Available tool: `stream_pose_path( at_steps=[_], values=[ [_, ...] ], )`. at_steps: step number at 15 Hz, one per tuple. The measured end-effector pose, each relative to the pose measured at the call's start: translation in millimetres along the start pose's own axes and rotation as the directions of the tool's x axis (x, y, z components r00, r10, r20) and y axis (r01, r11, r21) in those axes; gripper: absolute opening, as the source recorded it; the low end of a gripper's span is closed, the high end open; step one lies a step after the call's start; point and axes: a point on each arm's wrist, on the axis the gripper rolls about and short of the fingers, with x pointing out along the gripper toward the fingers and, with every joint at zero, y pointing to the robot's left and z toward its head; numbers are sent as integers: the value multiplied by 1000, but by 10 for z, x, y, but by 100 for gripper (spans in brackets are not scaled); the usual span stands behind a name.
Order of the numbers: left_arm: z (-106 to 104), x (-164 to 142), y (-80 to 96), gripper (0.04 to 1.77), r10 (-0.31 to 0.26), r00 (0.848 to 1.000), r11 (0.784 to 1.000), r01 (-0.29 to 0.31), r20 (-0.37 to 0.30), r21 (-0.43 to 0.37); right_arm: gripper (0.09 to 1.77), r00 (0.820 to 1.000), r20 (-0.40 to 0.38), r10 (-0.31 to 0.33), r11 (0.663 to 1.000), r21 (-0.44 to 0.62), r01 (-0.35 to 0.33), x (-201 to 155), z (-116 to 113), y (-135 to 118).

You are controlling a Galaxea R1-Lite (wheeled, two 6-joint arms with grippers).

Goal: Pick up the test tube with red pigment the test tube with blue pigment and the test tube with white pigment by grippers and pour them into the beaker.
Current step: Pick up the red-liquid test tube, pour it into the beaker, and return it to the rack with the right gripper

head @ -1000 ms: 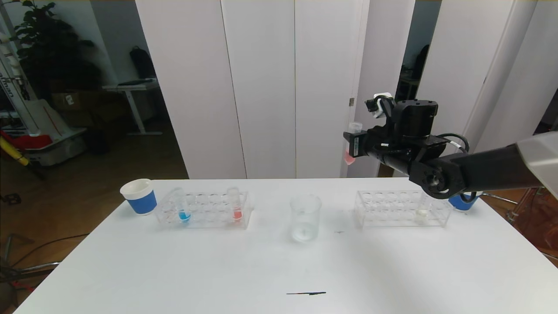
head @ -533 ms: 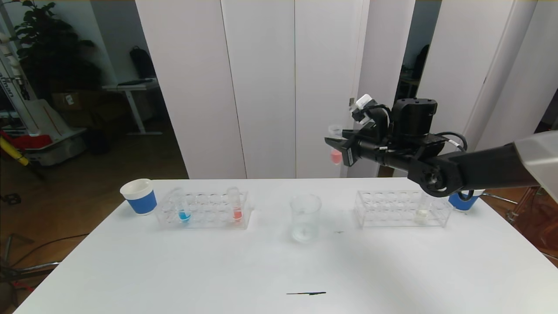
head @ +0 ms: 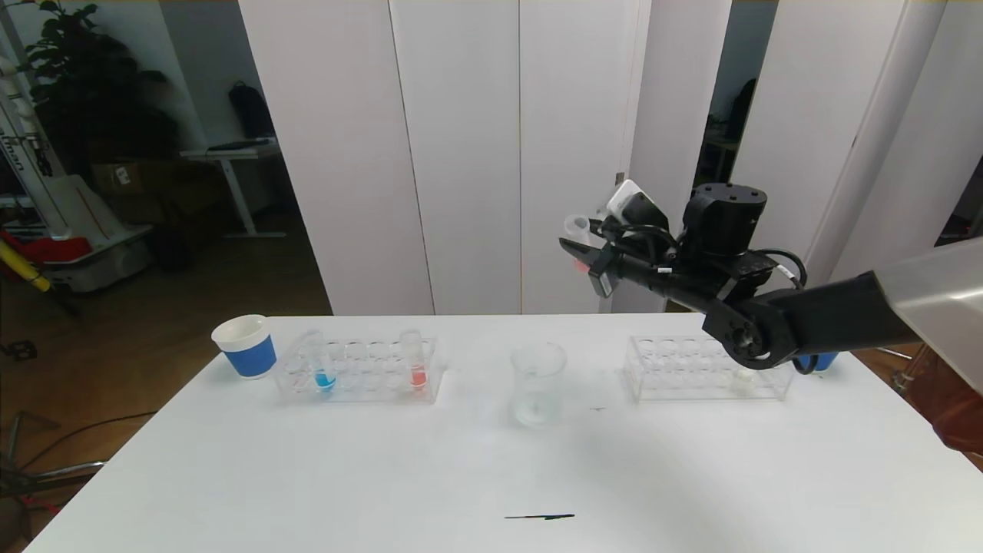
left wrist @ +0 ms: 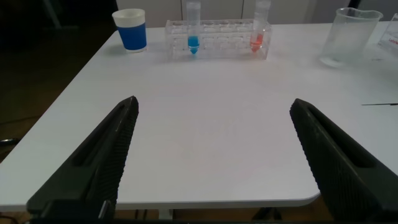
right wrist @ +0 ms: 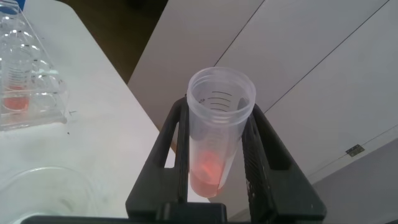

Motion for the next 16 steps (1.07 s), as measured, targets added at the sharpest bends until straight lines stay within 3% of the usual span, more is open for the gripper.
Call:
stream_pose_path(
  at_steps=[4, 9, 12, 16],
  values=[
    [0, 0, 0, 174, 0, 1000, 1000, 0, 0, -1, 59, 999, 46, 3, 996, -86, 1, 18, -64, 135],
    [0, 0, 0, 174, 0, 1000, 1000, 0, 0, -1, 59, 990, 83, 115, 976, -197, -97, 9, -117, 203],
    [0, 0, 0, 174, 0, 1000, 1000, 0, 0, -1, 59, 977, 93, 189, 950, -268, -159, -15, -186, 178],
    [0, 0, 0, 174, 0, 1000, 1000, 0, 0, -1, 59, 964, 58, 260, 886, -412, -214, -47, -294, 74]
  ],
)
